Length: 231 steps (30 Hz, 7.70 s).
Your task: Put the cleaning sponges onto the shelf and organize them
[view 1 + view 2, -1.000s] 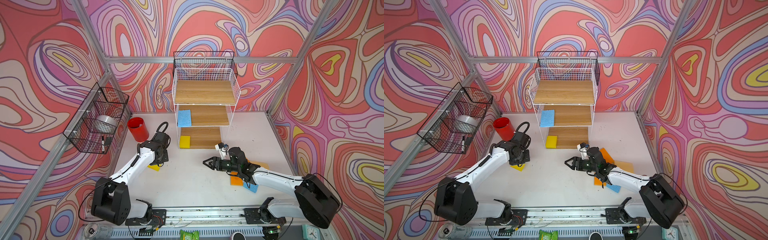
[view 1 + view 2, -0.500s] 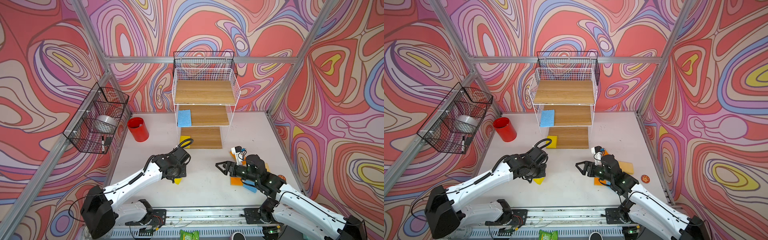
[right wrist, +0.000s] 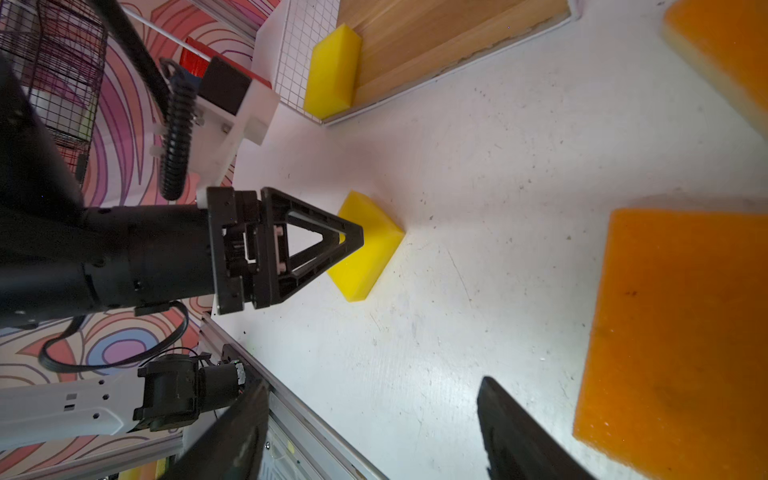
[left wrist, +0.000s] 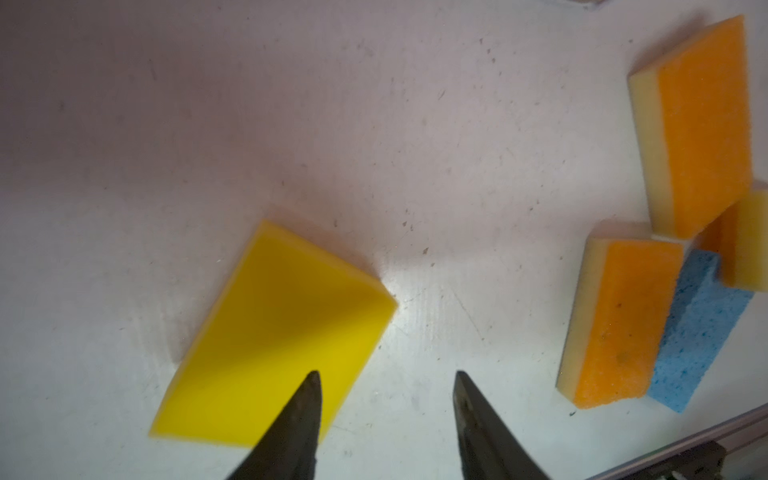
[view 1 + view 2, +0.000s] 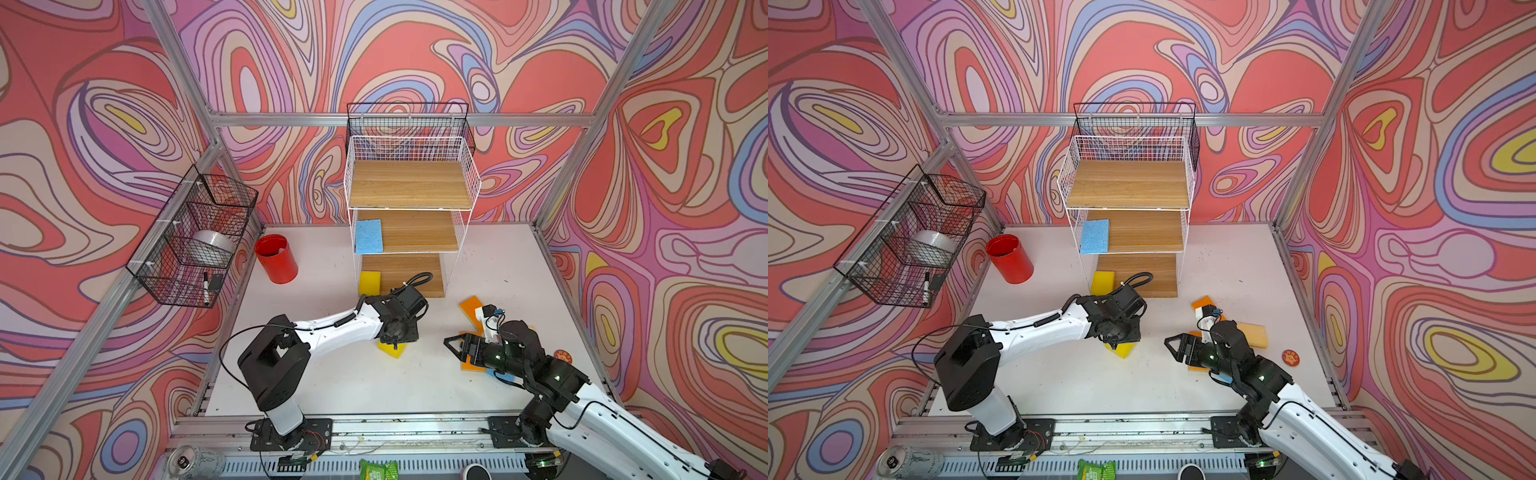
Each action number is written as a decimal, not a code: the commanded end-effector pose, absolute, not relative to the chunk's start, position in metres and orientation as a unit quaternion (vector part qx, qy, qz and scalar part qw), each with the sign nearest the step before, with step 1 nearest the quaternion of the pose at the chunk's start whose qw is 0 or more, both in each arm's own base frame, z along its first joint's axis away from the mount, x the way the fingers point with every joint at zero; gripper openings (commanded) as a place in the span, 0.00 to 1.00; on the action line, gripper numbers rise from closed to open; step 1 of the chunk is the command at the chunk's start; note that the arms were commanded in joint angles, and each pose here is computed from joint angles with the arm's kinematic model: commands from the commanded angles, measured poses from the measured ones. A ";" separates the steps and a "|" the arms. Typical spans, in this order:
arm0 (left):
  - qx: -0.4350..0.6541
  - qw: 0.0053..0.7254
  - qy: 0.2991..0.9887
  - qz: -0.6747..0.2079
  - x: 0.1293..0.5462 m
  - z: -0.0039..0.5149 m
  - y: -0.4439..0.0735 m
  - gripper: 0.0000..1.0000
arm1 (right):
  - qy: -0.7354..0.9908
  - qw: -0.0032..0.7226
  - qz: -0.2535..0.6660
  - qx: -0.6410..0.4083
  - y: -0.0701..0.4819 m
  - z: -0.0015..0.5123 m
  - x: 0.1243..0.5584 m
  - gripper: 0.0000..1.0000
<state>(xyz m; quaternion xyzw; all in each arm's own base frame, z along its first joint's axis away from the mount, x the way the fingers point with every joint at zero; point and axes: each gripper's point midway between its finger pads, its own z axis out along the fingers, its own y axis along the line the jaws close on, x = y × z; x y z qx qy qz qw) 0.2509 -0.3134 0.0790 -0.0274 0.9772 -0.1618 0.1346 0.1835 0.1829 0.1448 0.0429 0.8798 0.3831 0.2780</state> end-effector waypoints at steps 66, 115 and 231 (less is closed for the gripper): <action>-0.097 0.275 0.946 -0.145 0.183 0.067 -0.115 0.92 | 0.925 0.140 0.341 0.096 0.321 0.047 0.248 0.62; -0.087 0.316 0.860 -0.391 0.209 0.106 -0.167 1.00 | 0.910 0.104 0.399 0.036 0.341 0.066 0.208 0.53; -0.148 0.265 0.896 -0.326 0.234 0.085 -0.132 1.00 | 0.896 0.125 0.402 0.139 0.290 0.031 0.279 0.42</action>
